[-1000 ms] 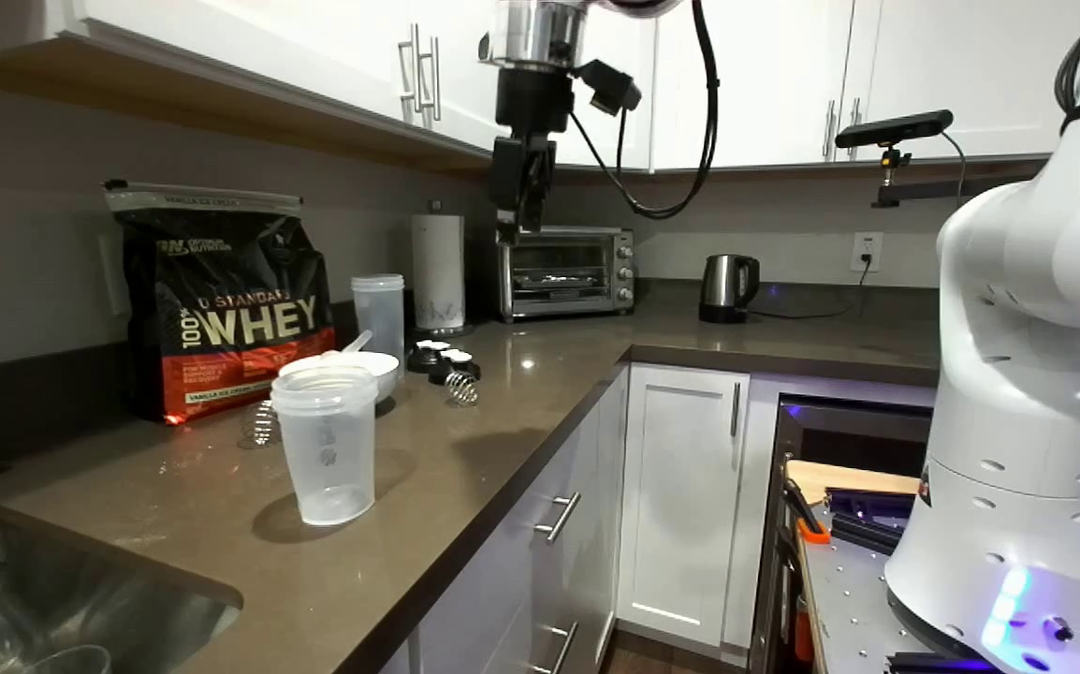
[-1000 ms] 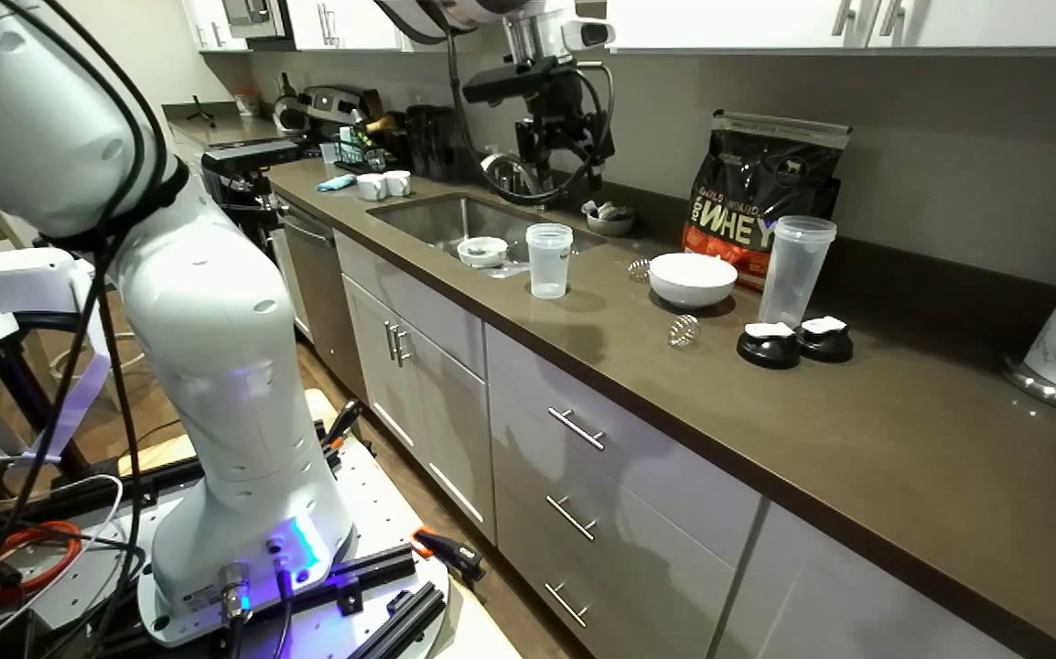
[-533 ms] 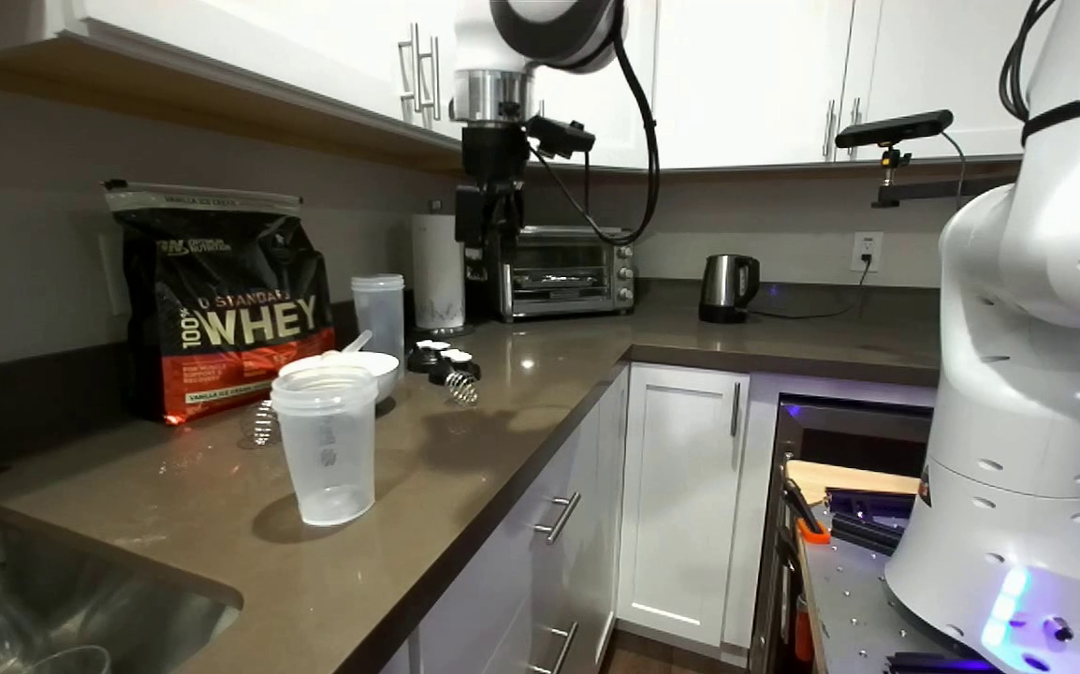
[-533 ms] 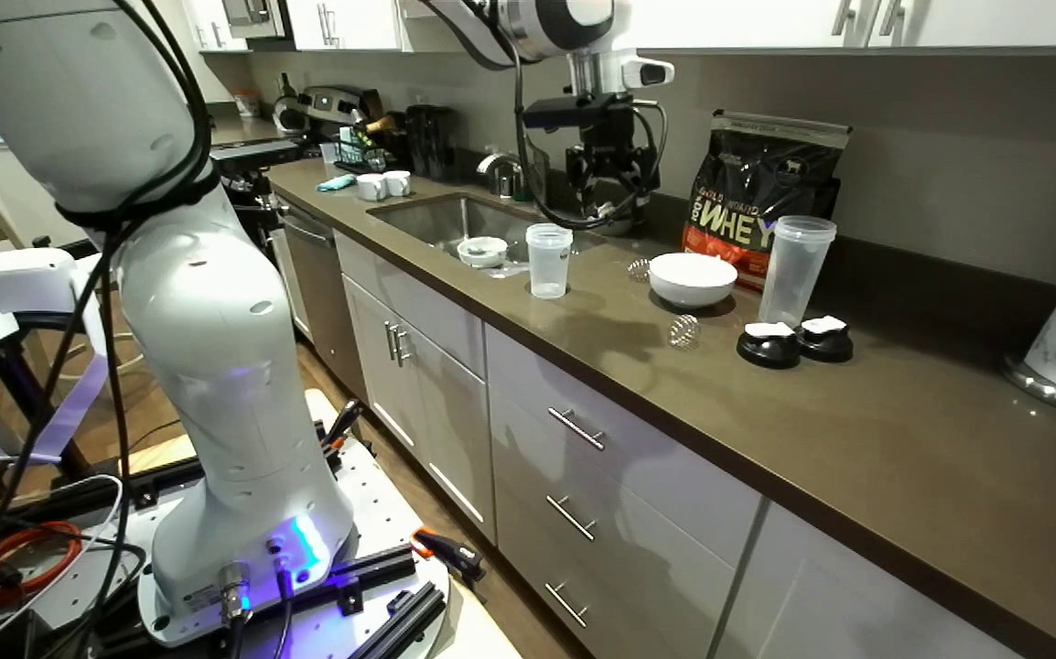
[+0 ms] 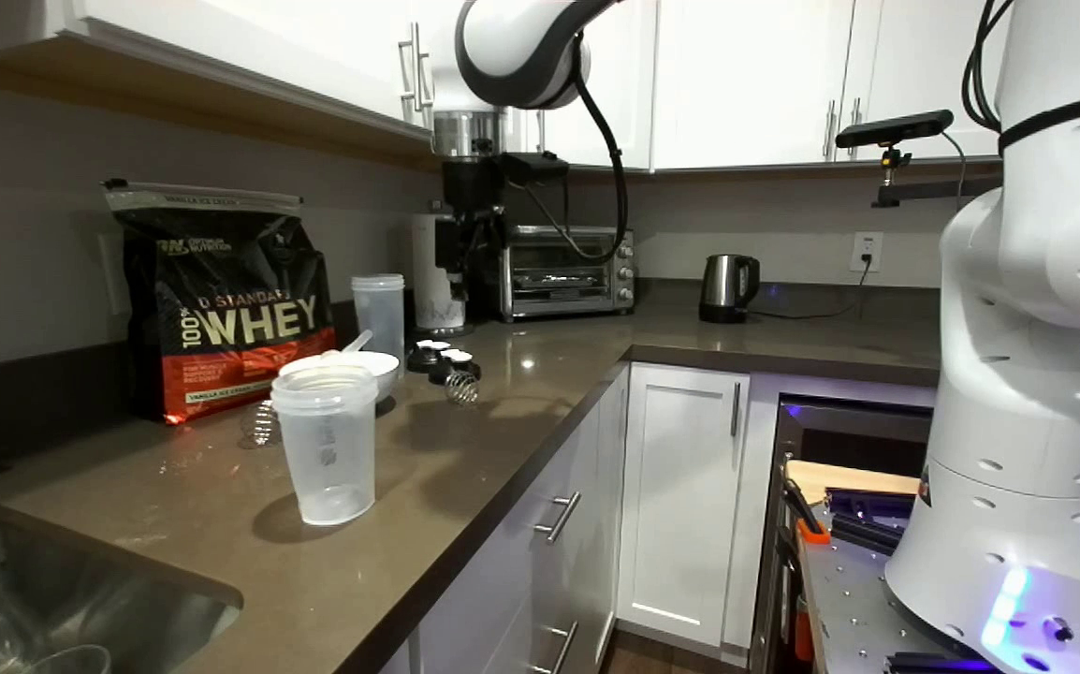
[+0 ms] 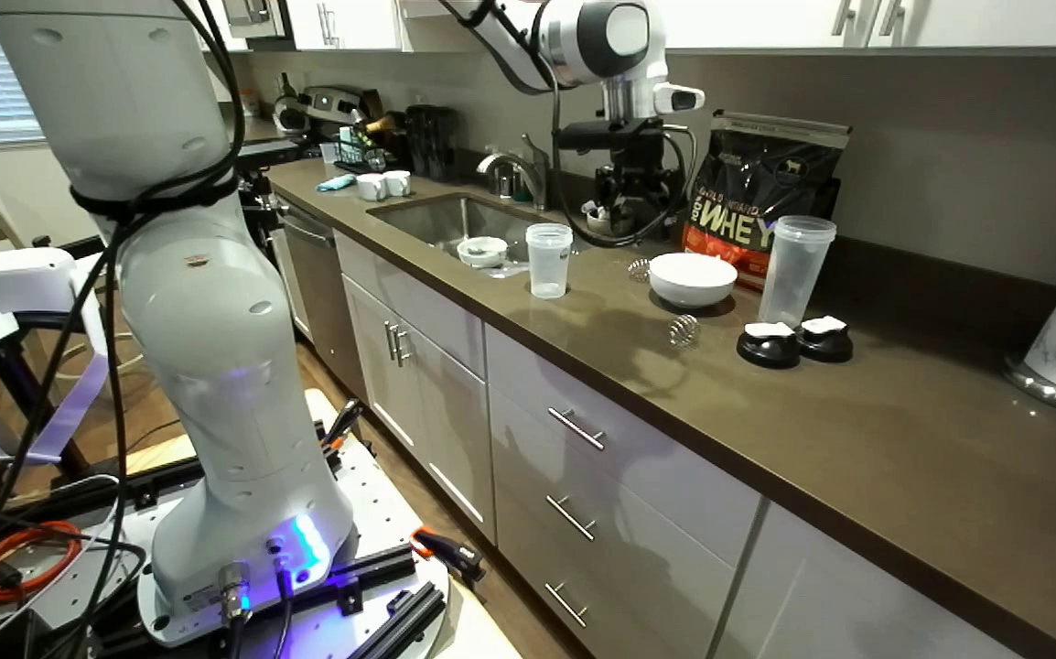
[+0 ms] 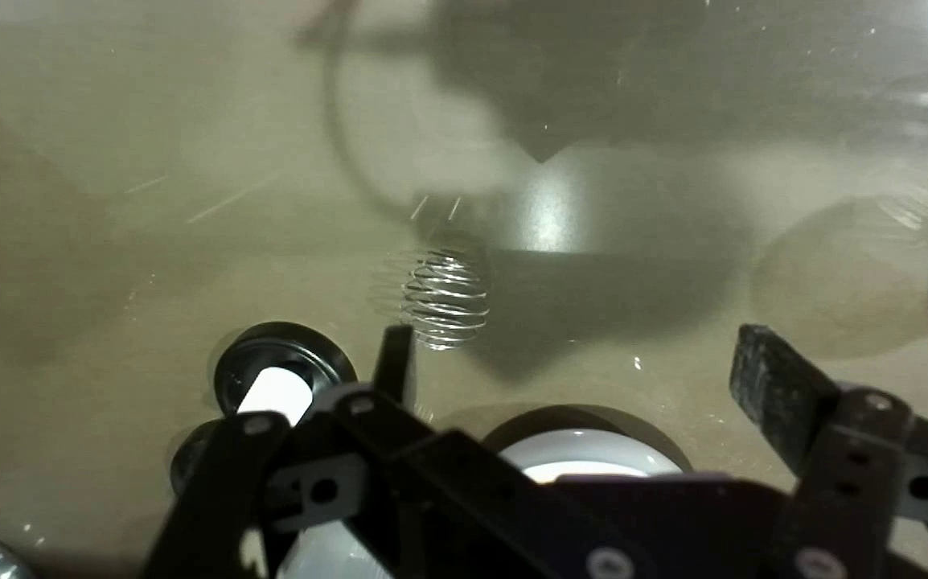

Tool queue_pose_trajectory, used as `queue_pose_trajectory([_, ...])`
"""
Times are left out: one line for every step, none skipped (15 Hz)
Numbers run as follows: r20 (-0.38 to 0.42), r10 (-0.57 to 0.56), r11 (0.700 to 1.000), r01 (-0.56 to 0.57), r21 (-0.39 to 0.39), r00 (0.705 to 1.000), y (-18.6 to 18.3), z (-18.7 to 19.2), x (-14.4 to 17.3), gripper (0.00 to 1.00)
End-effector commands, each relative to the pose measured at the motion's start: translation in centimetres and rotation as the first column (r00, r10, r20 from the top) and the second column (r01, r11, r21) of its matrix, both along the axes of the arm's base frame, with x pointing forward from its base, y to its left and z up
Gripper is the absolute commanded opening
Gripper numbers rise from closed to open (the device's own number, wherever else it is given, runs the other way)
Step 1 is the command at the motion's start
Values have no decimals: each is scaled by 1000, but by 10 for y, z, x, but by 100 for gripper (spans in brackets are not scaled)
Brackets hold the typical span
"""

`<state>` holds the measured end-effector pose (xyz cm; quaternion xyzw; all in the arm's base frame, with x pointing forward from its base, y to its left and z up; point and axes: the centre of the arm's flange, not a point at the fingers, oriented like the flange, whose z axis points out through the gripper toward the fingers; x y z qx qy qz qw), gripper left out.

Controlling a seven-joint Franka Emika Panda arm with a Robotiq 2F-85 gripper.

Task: Pick up the silver blending ball on the right and place it inside the clear bottle on the left

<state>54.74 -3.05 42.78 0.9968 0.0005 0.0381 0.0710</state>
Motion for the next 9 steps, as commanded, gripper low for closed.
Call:
queue_pose_trajectory([1,0,1000,0,0,1000,0,1,0,100])
queue_pose_trajectory([5,10,1000,-10,-19,1000,4,-7,-3,100])
queue_pose_trajectory([3,0,1000,0,-25,1000,6,-17,-2,100])
queue_pose_trajectory([13,4,1000,-4,-29,1000,8,-24,0,100])
queue_pose_trajectory([31,-2,999,3,-37,1000,8,-32,4,100])
queue_pose_trajectory([47,-2,999,3,-36,999,8,-39,8,100])
queue_pose_trajectory([67,-13,999,16,-43,998,8,-47,13,100])
queue_pose_trajectory([84,-20,999,23,-43,996,6,-54,20,100])
queue_pose_trajectory([106,-23,999,28,-47,994,4,-61,26,100])
